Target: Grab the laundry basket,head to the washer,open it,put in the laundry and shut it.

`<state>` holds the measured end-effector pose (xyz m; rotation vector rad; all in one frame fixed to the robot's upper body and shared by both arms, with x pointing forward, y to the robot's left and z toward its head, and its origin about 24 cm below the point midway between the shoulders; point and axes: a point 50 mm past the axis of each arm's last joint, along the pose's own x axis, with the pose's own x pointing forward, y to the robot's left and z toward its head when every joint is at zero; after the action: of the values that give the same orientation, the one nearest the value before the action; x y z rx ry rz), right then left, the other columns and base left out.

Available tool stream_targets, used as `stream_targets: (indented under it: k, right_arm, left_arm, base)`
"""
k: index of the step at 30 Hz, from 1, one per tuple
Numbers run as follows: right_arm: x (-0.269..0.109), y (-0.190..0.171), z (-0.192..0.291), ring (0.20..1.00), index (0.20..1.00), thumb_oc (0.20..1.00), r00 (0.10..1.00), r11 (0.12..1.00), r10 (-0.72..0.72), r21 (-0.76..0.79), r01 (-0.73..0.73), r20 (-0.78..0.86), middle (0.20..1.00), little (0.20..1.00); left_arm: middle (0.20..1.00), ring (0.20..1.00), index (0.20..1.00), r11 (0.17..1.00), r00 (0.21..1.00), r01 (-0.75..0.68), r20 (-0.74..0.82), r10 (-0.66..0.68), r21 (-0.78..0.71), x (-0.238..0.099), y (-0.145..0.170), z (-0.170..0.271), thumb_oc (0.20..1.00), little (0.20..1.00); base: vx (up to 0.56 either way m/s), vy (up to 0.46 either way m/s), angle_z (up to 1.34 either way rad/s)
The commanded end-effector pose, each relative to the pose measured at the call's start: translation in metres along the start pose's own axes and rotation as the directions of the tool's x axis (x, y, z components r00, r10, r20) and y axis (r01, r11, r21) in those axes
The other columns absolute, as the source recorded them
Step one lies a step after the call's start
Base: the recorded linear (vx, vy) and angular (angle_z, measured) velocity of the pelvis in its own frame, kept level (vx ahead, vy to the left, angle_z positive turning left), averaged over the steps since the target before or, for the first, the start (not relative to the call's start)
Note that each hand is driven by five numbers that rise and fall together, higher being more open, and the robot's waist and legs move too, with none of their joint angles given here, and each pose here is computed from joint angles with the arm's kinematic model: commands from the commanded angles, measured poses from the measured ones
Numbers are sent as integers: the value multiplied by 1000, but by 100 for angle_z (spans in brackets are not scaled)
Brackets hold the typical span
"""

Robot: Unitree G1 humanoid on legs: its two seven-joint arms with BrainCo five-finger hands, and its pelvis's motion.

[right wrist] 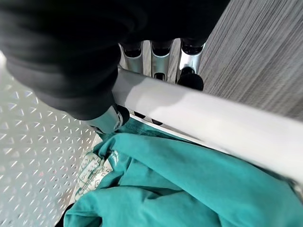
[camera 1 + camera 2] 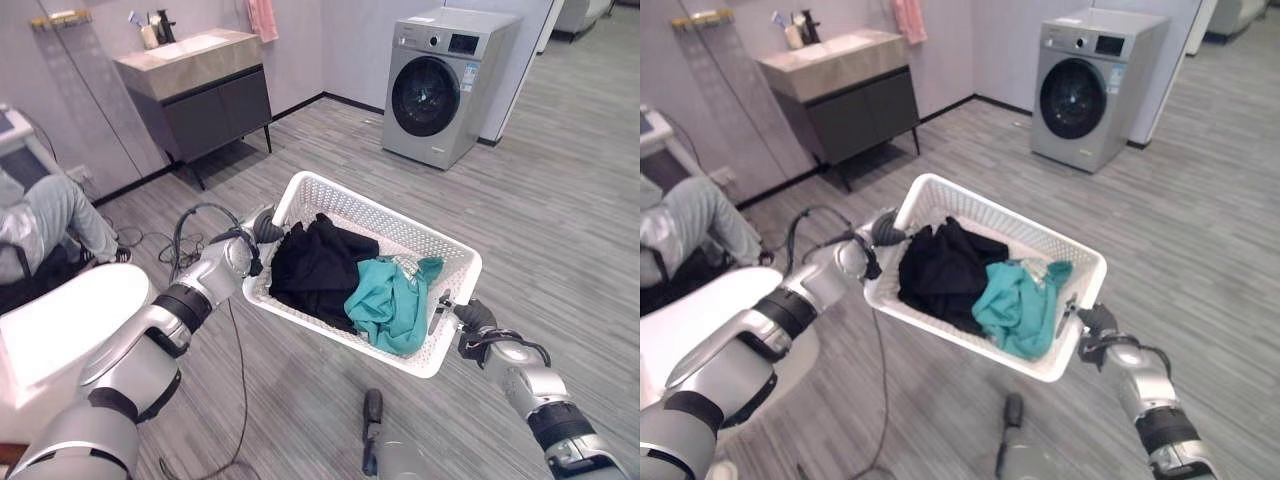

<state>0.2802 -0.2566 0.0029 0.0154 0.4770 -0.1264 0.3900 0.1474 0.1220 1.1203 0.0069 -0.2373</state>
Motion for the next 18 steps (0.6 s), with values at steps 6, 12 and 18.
stream_targets:
  k: [6, 12, 18]
  right_arm:
    - [-5, 20, 106, 200, 200, 200, 906, 988, 136, 7, -152, 400, 200, 200]
    - [-10, 20, 104, 200, 200, 200, 904, 990, 131, -8, -140, 407, 200, 200]
    - [-8, 30, 100, 200, 200, 200, 896, 987, 155, -23, -160, 416, 200, 200]
  left_arm:
    - [200, 200, 200, 997, 971, -77, 225, 79, -21, 3, 39, 49, 200, 200]
    - [200, 200, 200, 995, 959, -79, 268, 94, -69, 3, 42, 67, 200, 200]
    - [200, 200, 200, 995, 953, -68, 290, 84, -66, 2, 35, 71, 200, 200]
  base:
    - [518, -431, 2]
    - [373, -130, -40]
    - [571, 133, -62]
